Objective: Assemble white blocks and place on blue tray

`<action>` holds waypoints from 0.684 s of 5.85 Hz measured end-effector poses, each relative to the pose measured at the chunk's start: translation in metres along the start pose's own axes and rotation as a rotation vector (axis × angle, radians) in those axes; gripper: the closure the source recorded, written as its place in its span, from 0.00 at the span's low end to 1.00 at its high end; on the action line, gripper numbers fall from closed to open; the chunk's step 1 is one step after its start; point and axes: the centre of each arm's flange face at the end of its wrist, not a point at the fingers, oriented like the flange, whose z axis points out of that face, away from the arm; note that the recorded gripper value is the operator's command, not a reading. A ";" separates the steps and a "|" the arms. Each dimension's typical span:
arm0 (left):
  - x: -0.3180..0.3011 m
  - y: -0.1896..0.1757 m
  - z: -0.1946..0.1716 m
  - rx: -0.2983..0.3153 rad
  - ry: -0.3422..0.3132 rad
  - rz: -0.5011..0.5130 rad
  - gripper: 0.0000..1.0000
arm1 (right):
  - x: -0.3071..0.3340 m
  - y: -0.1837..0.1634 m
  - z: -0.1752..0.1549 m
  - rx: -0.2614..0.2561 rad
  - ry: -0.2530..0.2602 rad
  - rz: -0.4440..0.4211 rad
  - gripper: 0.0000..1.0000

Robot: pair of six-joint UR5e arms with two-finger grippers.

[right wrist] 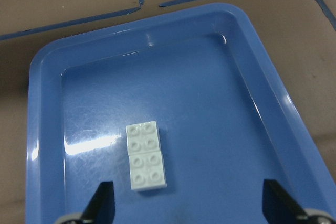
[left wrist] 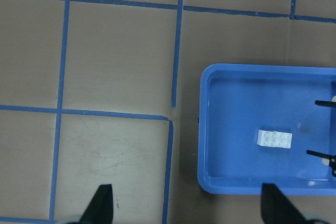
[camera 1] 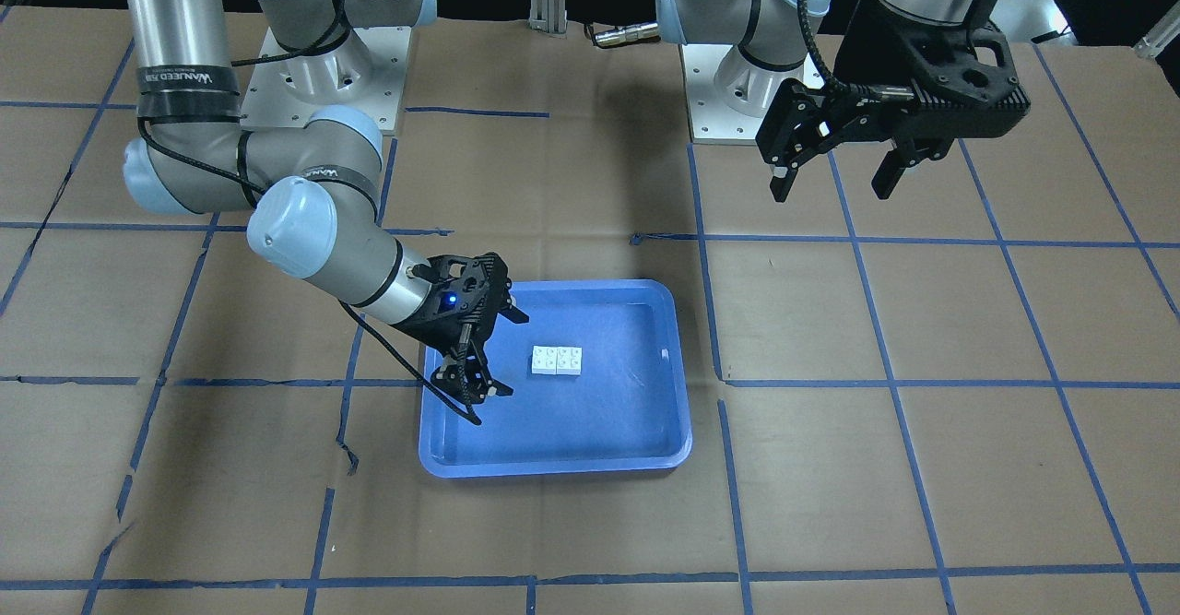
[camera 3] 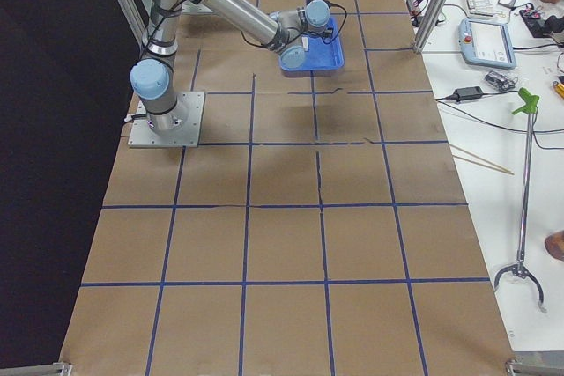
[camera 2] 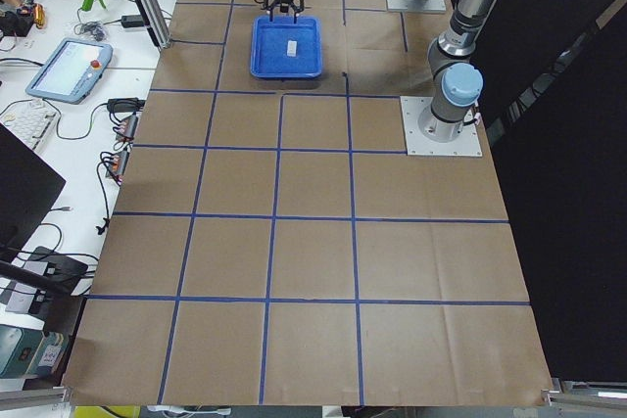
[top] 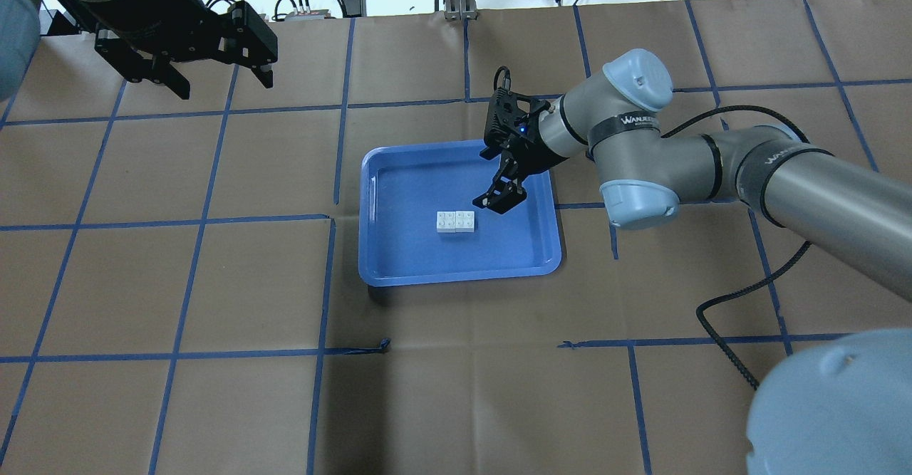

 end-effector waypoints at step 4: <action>0.000 0.000 0.001 -0.001 0.000 0.002 0.01 | -0.021 -0.005 -0.119 -0.288 0.168 0.447 0.00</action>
